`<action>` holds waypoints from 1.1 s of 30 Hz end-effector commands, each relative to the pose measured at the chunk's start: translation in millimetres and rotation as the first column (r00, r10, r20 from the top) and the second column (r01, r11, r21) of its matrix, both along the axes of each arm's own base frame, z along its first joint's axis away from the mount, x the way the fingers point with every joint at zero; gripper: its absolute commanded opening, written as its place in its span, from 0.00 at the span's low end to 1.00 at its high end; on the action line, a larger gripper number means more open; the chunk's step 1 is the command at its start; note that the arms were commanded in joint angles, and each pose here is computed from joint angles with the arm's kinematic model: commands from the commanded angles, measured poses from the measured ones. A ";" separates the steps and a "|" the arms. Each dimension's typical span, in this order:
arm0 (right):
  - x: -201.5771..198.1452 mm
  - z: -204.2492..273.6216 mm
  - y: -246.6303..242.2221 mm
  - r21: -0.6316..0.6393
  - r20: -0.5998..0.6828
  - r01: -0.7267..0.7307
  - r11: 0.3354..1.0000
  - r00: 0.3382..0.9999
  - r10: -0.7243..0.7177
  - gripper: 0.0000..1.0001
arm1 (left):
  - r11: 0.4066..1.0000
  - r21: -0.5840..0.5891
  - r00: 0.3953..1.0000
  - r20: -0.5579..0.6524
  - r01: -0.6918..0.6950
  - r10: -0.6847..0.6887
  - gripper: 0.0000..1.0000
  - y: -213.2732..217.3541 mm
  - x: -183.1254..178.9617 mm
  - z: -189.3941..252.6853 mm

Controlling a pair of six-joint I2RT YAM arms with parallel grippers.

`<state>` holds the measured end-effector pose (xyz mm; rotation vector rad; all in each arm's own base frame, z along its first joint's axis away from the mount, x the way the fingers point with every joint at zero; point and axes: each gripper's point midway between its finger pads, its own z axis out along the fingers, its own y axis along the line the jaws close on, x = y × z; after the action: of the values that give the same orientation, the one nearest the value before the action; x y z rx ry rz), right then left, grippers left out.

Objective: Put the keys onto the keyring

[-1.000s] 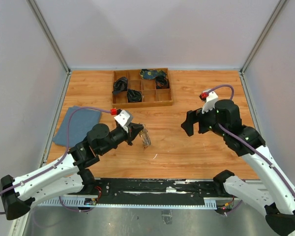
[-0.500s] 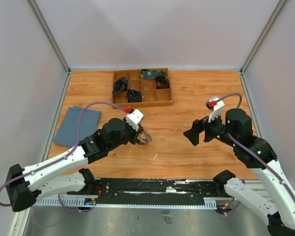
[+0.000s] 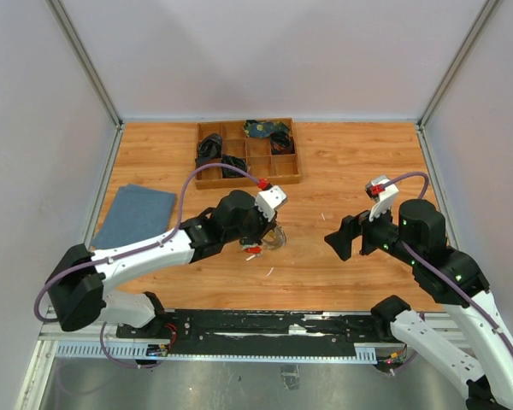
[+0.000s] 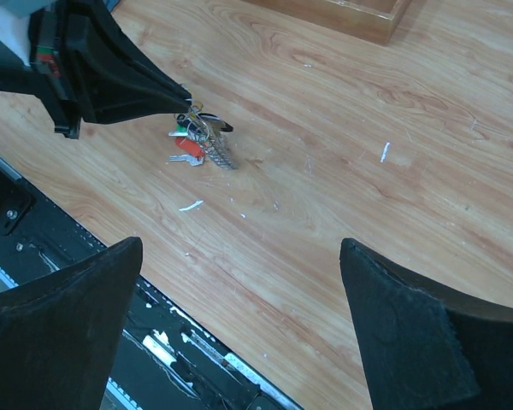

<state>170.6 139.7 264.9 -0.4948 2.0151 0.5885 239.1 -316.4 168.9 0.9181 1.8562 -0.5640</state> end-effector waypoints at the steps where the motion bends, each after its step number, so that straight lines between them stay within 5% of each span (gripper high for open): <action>1: -1.9 -14.5 -15.4 -0.034 -0.030 0.074 0.997 0.997 -0.075 0.98 | 0.999 -0.033 1.000 0.031 0.003 -0.002 0.05 -19.0 16.2 8.3; 13: -0.3 -28.0 -26.0 -0.100 -0.067 0.117 0.988 0.990 -0.124 0.98 | 1.000 0.003 1.000 -0.012 0.016 -0.016 0.36 -43.1 30.5 -11.2; 22: 7.1 -14.3 -32.2 -0.133 -0.085 0.171 0.976 0.979 -0.183 0.98 | 0.983 -0.117 0.990 -0.022 -0.140 0.138 0.46 -0.4 38.5 26.5; 26: 8.6 -11.5 -30.8 -0.157 -0.043 0.125 0.980 0.990 -0.133 0.98 | 0.899 -0.225 0.926 -0.130 -0.376 0.355 0.71 50.3 53.8 41.7; 33: 9.6 -0.1 -37.7 -0.168 0.010 0.141 0.976 0.990 -0.141 0.98 | 0.727 -0.263 0.772 -0.274 -0.634 0.574 0.96 139.1 50.5 56.5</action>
<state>177.8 113.4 246.3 -0.4606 2.1509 0.3886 303.4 -214.4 232.1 0.2028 1.9161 -0.5433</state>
